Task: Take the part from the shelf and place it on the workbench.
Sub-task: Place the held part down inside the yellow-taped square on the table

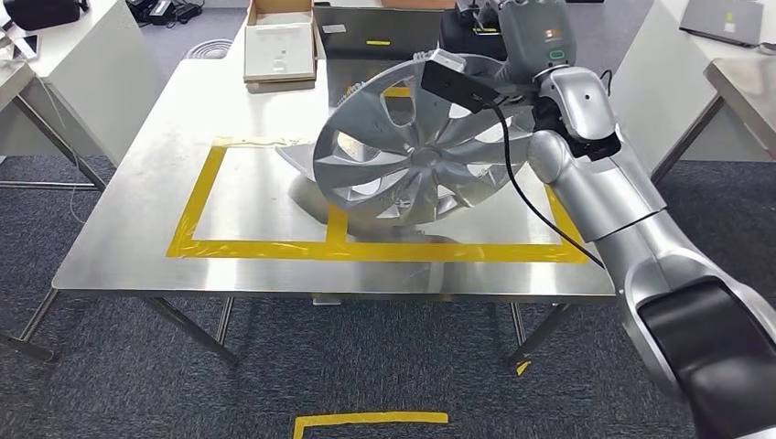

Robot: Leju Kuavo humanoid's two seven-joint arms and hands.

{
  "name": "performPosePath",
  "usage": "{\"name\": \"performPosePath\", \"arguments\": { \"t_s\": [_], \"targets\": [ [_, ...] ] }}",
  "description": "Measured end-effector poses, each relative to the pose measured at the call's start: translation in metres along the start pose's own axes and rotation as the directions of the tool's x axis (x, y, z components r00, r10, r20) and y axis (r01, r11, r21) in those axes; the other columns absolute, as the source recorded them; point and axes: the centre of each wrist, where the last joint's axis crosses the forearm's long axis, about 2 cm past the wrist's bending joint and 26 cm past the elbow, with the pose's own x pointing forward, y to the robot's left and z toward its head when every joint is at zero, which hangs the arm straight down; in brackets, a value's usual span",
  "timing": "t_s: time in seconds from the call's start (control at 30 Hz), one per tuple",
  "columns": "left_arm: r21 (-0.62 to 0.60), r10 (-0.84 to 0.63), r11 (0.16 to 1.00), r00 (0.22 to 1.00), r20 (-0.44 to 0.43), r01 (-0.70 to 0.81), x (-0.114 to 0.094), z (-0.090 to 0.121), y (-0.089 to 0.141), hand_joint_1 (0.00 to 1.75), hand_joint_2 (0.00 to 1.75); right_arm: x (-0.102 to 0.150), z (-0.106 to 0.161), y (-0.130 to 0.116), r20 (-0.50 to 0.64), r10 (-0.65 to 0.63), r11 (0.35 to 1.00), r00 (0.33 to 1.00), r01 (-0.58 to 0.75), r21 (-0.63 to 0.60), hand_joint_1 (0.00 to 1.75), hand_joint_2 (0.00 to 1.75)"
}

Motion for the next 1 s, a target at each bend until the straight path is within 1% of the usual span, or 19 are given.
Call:
{"name": "performPosePath", "arguments": {
  "t_s": [0.13,0.7,0.87,1.0],
  "targets": [
    [-0.006,0.012,1.0,1.0,0.007,-0.012,0.0,0.0,0.0,0.0,0.0,-0.001,0.003,0.004,0.001,-0.001,1.0,1.0,0.001,0.011,0.0,0.0],
    [-0.014,0.021,1.0,1.0,0.022,-0.021,-0.001,0.0,-0.001,0.0,0.0,-0.001,0.009,0.011,-0.003,0.013,0.999,1.0,-0.012,0.03,0.0,0.0],
    [-0.014,0.021,1.0,0.999,0.024,-0.021,-0.001,0.0,-0.001,0.0,0.0,-0.001,0.009,0.012,-0.011,0.038,0.999,0.999,-0.037,0.035,0.0,0.0],
    [-0.017,0.021,1.0,0.999,0.026,-0.021,0.0,0.0,-0.001,0.0,0.0,-0.002,0.008,0.014,-0.025,0.068,0.995,0.997,-0.066,0.073,0.0,0.0]
  ]
}}
